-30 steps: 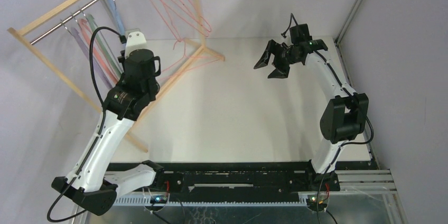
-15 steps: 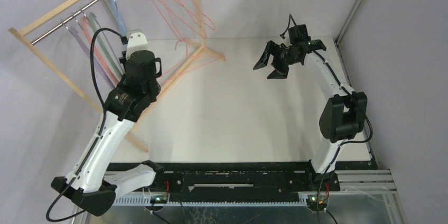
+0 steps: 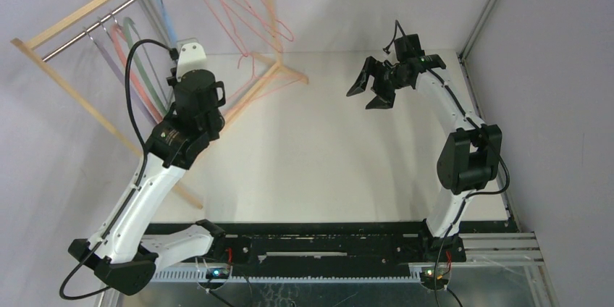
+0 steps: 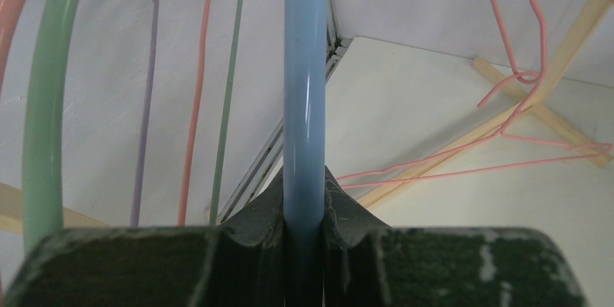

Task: Organize the hangers
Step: Place the hanger at the clothesline.

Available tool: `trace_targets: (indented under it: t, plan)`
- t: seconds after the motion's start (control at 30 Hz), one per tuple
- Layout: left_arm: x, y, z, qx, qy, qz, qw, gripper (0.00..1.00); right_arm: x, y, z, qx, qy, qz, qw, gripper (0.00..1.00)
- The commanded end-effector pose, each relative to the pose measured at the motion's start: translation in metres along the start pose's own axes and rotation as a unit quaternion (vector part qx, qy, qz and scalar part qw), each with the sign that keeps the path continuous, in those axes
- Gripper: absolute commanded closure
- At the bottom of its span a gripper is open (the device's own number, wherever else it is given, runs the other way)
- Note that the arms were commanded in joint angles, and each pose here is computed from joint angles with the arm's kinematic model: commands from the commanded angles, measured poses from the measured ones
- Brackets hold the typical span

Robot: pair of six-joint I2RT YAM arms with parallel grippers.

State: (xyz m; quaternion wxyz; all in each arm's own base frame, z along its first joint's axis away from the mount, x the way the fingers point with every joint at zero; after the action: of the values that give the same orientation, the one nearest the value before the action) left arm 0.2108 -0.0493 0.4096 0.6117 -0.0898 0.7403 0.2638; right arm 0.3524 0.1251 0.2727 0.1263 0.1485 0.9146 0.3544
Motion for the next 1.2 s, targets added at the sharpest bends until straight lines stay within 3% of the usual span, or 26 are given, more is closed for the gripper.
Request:
trace_targets:
  t: [0.0,0.47,0.87,0.9,1.0,1.17]
  plan:
    - [-0.014,0.01,-0.002,-0.026,-0.023,-0.043,0.998,1.0,-0.003,0.011,-0.006,-0.02,-0.011,-0.024,0.999,0.11]
    - [0.003,0.026,0.015,-0.049,0.011,-0.086,0.995,1.0,0.001,0.01,-0.007,-0.022,-0.01,-0.025,0.999,0.12]
    - [0.038,0.007,0.021,-0.02,0.057,-0.095,0.994,0.99,0.003,0.007,-0.008,-0.021,-0.012,-0.023,0.999,0.12]
    - [0.038,0.007,0.021,-0.017,0.056,-0.096,0.994,0.94,0.003,0.007,-0.008,-0.02,-0.013,-0.024,0.999,0.12]
    - [0.032,0.011,0.017,0.0,0.042,-0.1,0.994,0.6,0.004,0.007,-0.009,-0.021,-0.013,-0.026,0.999,0.1]
    - [0.016,0.022,0.011,-0.001,0.032,-0.1,0.994,0.46,0.005,0.01,-0.008,-0.017,-0.017,-0.037,0.999,0.06]
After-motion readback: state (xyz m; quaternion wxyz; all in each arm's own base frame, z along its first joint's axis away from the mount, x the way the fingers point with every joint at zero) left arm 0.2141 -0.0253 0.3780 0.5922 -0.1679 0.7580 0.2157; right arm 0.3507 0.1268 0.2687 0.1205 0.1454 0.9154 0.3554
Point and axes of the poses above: each gripper's point midway between its finger pads, its own z axis out along the fingers, its own y axis along the line the jaws close on, x = y × z, the point moved 10 cm from there along -z, back along the fingers, and after that the axes turned 6 degrees about z, right-handed, at the moved point
